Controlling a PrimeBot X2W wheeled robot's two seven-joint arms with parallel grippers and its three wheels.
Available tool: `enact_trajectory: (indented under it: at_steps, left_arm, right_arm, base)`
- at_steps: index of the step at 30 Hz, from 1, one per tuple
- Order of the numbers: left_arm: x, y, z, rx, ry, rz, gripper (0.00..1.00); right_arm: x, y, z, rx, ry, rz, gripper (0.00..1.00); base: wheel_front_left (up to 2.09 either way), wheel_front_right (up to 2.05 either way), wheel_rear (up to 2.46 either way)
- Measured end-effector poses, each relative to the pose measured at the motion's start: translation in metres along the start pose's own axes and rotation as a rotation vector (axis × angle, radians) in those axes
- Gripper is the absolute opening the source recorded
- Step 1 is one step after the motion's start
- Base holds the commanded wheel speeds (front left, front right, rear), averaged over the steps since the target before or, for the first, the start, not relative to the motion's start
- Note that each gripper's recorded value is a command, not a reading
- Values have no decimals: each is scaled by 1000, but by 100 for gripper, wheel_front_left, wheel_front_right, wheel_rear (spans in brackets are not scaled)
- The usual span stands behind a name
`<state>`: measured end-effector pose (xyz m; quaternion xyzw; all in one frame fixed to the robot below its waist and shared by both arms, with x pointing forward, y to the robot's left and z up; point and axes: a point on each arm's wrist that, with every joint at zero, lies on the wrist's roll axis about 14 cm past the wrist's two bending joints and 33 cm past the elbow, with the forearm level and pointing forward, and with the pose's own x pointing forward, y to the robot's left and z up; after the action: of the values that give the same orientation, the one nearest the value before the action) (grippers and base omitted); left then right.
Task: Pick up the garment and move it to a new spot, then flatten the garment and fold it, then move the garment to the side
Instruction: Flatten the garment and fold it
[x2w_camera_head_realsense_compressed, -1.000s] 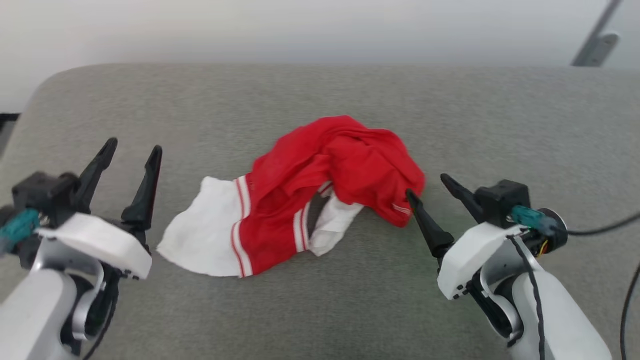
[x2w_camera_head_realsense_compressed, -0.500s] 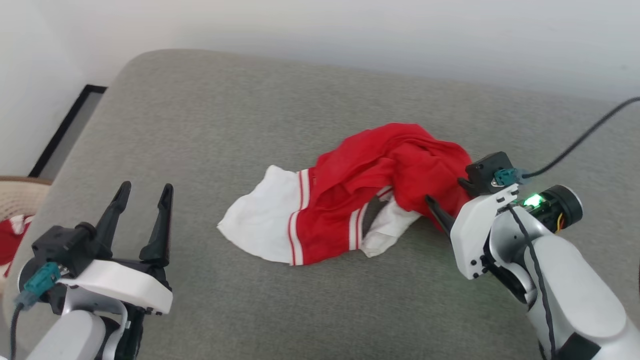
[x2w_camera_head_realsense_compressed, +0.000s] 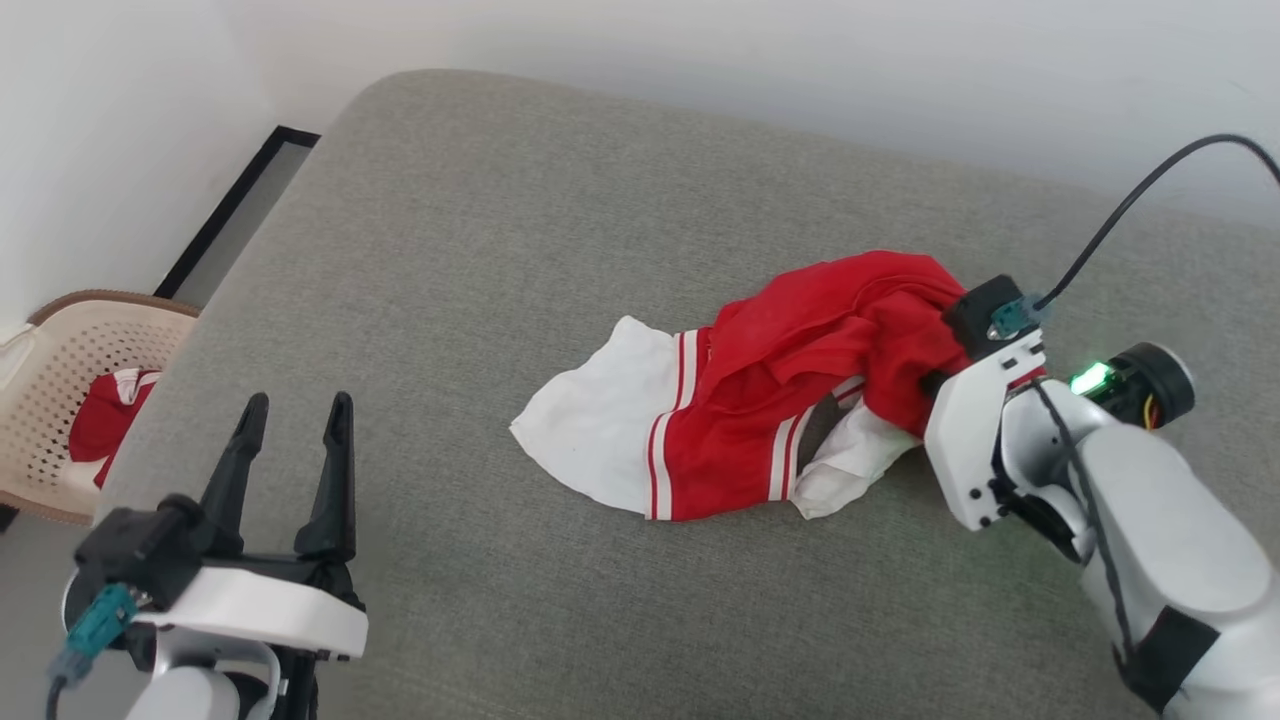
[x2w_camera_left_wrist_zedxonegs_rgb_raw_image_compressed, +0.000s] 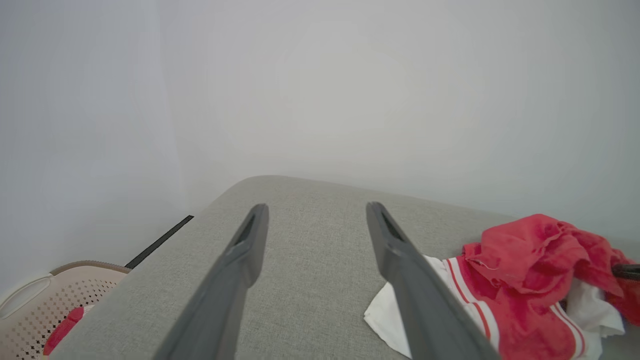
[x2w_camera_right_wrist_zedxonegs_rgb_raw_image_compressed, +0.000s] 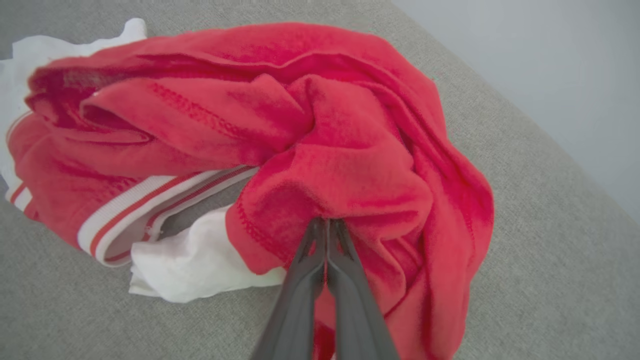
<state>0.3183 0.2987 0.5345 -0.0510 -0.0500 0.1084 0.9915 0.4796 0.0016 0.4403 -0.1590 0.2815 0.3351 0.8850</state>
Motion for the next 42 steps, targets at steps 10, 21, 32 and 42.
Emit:
enact_trajectory:
  at_steps: [10, 21, 32, 42]
  left_arm:
    - [-21, 8, -8, -45, -10, 47, 100]
    - [-35, 9, -12, -60, -13, 82, 100]
    - [-36, 6, -19, -64, 13, 111, 100]
    - [-38, 8, -11, -66, -13, 100, 100]
  right_arm:
    - [-7, -28, 48, -24, -60, -26, 0]
    - [8, -73, 95, -33, -127, -127, 0]
    - [50, -114, 85, 11, -59, -235, 100]
    - [44, -94, 100, 8, -137, -211, 100]
  base:
    - [0, 0, 0]
    - [0, 0, 0]
    - [0, 0, 0]
    - [0, 0, 0]
